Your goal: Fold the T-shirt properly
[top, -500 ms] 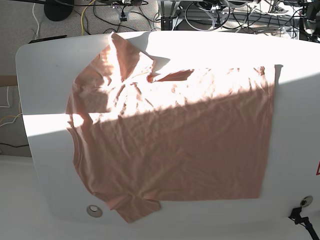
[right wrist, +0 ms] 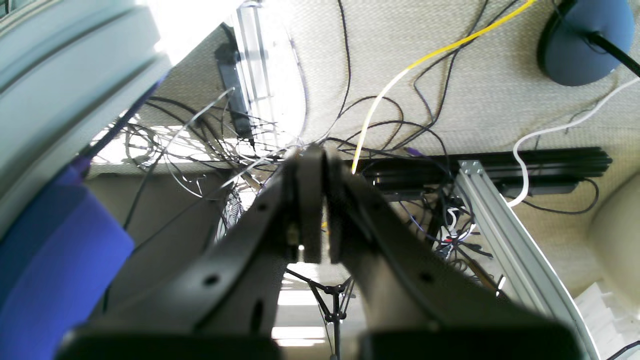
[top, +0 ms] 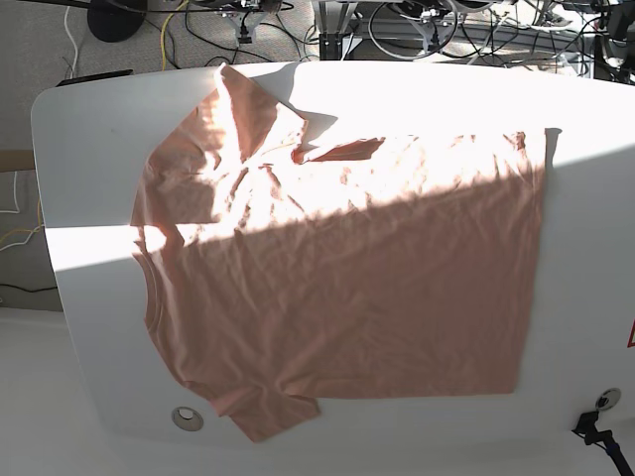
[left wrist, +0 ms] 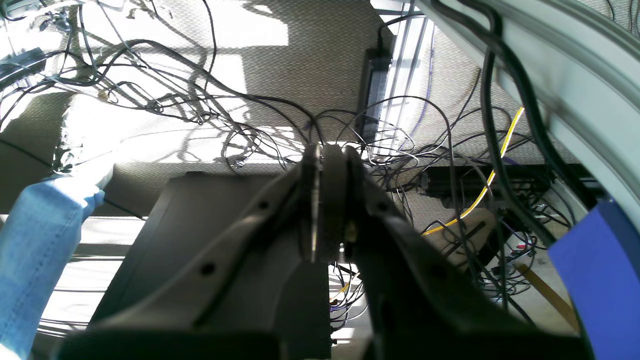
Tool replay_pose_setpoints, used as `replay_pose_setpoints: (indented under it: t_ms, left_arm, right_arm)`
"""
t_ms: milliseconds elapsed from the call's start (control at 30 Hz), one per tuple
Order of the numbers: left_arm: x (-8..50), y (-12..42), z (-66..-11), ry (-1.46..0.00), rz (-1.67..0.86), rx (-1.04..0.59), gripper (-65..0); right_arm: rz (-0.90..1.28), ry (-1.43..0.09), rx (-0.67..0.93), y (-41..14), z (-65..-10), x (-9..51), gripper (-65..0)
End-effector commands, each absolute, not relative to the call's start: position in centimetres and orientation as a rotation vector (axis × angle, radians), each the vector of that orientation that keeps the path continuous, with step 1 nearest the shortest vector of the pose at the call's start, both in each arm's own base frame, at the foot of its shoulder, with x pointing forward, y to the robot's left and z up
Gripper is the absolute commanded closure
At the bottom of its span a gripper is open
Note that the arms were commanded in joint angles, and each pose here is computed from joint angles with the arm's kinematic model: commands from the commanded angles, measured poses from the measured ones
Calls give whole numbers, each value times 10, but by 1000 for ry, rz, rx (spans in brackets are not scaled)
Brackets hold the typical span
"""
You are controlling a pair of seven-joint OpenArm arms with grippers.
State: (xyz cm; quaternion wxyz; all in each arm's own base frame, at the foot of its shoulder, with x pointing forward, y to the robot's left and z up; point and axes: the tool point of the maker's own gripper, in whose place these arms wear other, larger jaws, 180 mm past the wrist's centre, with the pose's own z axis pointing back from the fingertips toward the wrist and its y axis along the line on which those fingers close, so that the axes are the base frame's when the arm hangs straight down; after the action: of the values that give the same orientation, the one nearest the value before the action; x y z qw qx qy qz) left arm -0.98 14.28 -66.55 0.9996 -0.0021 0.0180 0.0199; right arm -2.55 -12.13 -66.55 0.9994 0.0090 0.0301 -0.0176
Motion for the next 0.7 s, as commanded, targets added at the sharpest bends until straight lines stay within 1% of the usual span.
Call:
replay_pose_setpoints:
  t_ms: [0,333,467,500,667]
  left_arm:
    - [-10,143,-666,38,31,-2,-8]
    - [-10,143,-665,43,37,-2,-11]
    - [-23,143,-665,98,37,-3,-51]
    - [-16,143,-665,69,30,-7,-32]
    - [-21,143,-665,73,24,-5,-33]
  right_arm:
    - [-32,69,19,-122,-665,-29,-3]
    - [-33,72,18,-121,-665,-31,-3]
    - [-34,80,22,-121,-665,-35,-3]
    - [-21,83,28,-123,-665,-37,-8]
    - [-21,80,22,-125,-665,-35,-7]
